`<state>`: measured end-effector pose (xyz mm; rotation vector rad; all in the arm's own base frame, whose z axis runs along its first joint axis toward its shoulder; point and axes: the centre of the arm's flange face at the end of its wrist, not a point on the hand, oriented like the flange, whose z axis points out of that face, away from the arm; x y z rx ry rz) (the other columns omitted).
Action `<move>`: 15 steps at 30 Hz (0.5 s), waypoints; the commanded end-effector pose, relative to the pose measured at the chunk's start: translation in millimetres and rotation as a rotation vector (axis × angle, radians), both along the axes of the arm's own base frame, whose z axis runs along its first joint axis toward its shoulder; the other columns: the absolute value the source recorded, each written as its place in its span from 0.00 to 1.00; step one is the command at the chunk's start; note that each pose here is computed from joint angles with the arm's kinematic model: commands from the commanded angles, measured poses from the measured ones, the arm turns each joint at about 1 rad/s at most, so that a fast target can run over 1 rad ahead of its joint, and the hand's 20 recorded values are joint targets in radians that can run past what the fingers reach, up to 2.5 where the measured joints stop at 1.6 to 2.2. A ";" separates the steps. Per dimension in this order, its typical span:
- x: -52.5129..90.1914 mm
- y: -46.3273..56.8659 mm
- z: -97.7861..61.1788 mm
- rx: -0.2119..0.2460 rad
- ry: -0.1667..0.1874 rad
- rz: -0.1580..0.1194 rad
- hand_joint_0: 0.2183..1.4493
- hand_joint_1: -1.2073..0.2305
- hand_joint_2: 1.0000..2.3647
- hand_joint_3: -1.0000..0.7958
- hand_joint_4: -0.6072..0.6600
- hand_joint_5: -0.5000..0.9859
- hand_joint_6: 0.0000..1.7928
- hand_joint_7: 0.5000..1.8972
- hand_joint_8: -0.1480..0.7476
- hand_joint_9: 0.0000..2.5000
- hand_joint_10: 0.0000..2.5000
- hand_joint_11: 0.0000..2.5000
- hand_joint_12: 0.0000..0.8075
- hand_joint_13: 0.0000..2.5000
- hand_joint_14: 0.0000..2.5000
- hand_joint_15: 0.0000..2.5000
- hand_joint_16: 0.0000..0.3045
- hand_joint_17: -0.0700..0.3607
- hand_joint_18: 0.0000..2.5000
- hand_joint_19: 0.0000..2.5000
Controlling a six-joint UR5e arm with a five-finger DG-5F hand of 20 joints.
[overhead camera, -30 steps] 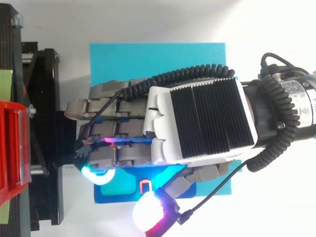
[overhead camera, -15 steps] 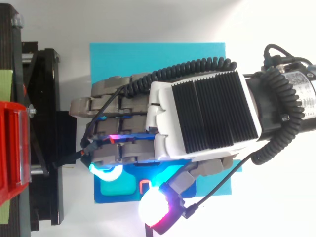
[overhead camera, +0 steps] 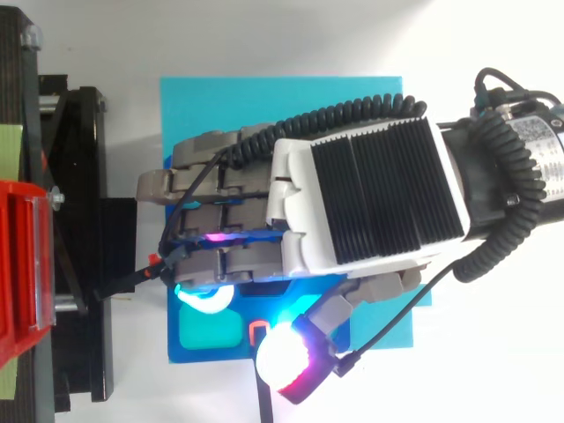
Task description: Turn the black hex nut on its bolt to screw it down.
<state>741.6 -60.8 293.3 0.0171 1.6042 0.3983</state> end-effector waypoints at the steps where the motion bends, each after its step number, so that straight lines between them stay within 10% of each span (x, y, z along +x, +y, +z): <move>1: -0.6 -4.7 0.1 -0.002 -0.002 0.003 0.22 0.54 0.00 0.28 0.66 0.31 0.28 0.51 0.49 0.28 0.01 0.14 0.43 0.16 0.00 0.03 0.19 0.47 0.11 0.12; 15: -4.2 -30.8 0.6 -0.007 -0.008 -0.001 0.21 0.55 0.00 0.28 0.67 0.31 0.28 0.52 0.49 0.29 0.01 0.14 0.44 0.17 0.00 0.03 0.19 0.47 0.12 0.13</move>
